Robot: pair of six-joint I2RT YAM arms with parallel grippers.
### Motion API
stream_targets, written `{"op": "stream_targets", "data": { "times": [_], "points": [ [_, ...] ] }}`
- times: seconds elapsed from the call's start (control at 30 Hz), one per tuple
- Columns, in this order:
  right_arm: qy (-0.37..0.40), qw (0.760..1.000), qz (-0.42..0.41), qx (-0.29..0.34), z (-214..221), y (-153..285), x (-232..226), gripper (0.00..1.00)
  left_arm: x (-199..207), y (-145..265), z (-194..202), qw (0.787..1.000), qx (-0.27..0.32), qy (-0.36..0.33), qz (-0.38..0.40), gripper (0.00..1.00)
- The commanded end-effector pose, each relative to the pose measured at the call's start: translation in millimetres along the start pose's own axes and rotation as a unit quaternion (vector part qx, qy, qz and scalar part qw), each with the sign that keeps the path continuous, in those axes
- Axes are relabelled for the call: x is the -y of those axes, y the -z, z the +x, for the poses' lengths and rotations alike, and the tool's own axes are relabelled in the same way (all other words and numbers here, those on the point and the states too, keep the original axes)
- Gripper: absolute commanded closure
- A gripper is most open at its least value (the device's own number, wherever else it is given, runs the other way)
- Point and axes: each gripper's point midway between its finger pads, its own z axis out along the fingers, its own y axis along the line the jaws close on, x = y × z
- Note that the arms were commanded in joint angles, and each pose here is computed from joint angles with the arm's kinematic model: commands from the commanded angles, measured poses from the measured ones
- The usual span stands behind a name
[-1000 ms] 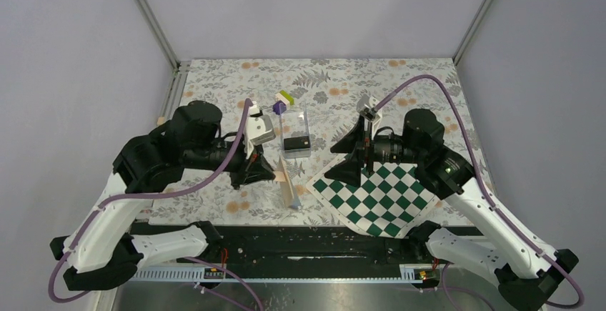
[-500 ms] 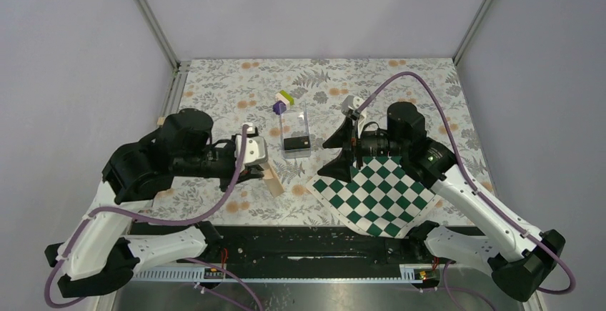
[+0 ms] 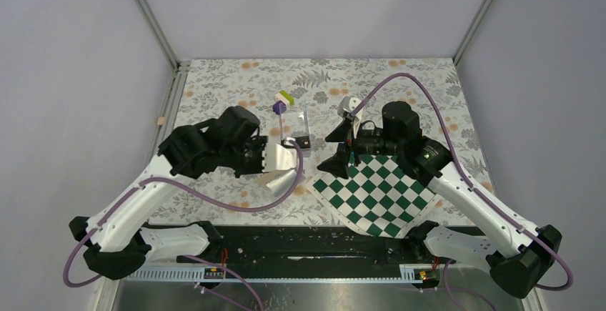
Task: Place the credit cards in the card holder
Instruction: Open the card holder.
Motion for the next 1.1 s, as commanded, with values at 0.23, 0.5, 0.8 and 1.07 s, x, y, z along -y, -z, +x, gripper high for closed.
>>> {"op": "stream_targets", "data": {
  "times": [0.23,0.5,0.8,1.07],
  "points": [
    [0.072,0.991,-0.104,0.029,-5,-8,-26,0.03,-8,4,-27,0.992,0.035,-0.118,-0.010,1.00],
    [0.067,0.985,-0.142,0.069,-23,-32,-41,0.05,-3,26,-64,0.989,0.103,-0.103,-0.009,1.00],
    [0.013,0.987,-0.139,0.074,-20,-44,-67,0.02,-6,29,-73,0.993,0.113,-0.042,-0.014,1.00],
    [0.024,0.997,-0.060,0.032,2,-72,-61,0.00,-3,31,-81,0.992,0.126,-0.010,-0.003,1.00]
  ]
}}
